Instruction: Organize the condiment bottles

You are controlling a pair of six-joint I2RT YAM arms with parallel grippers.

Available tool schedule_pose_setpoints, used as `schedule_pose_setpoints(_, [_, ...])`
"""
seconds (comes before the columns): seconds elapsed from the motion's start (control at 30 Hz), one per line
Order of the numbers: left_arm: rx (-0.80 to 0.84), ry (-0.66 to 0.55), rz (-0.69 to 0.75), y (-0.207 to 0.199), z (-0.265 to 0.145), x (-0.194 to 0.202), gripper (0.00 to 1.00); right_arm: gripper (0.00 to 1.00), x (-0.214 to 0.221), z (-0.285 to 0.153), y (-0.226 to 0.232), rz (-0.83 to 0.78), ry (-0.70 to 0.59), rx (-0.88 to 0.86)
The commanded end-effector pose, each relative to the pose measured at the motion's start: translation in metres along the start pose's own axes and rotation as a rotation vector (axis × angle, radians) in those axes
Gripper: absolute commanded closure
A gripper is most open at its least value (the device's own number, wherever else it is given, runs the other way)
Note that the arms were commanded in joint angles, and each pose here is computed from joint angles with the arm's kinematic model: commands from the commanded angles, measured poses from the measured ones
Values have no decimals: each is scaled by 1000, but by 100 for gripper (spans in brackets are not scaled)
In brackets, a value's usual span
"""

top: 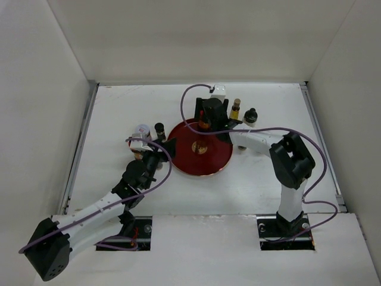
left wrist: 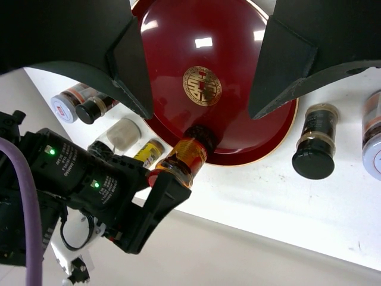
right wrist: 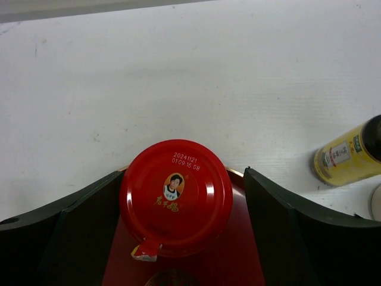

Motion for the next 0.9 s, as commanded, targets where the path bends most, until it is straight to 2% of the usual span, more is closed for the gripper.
schedule_pose_setpoints(0.0, [-5, -63, -33, -1, -2, -16, 37, 12, -37, -26, 1, 82, -100, -56])
schedule_pose_setpoints(0.13, [-94, -62, -23, -1, -2, -33, 35, 8, -47, -62, -15, 97, -120, -81])
schedule_pose_setpoints(0.23, [-242, -15, 18, 6, -4, -44, 30, 9, -41, -89, -32, 116, -130, -108])
schedule_pose_setpoints(0.27, [-291, 4, 36, 8, -6, -48, 27, 14, -37, -97, -38, 131, -129, -119])
schedule_pose_setpoints(0.37, [-405, 46, 80, 17, -12, -55, 21, 45, -18, -117, -51, 162, -106, -159])
schedule_pose_setpoints(0.4, [-440, 51, 91, 22, -13, -57, 19, 51, -14, -121, -54, 168, -104, -170])
schedule_pose_setpoints(0.5, [-531, 64, 112, 35, -16, -60, 14, 57, -2, -125, -58, 170, -89, -208])
schedule_pose_setpoints(0.57, [-577, 97, 133, 42, -12, -58, 11, 55, 3, -125, -58, 167, -83, -222])
schedule_pose_setpoints(0.6, [-593, 119, 143, 44, -9, -56, 9, 50, 6, -125, -59, 164, -82, -224])
schedule_pose_setpoints(0.7, [-639, 168, 160, 52, -1, -50, 9, 23, 15, -128, -58, 169, -89, -237])
schedule_pose_setpoints(0.73, [-653, 176, 161, 55, 3, -48, 8, 17, 17, -129, -58, 174, -99, -242])
schedule_pose_setpoints(0.87, [-699, 227, 173, 67, 17, -41, 8, 10, 26, -132, -61, 212, -99, -265])
Point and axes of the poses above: each gripper's point midway between its finger pads, its own z axis out along the fingers, its own y axis along the line the jaws close on, x = y × z, the point moved 9 cm from there along -z, back along the fingers, and after that the axes turned 1 degree about z, right-handed, at the moved point
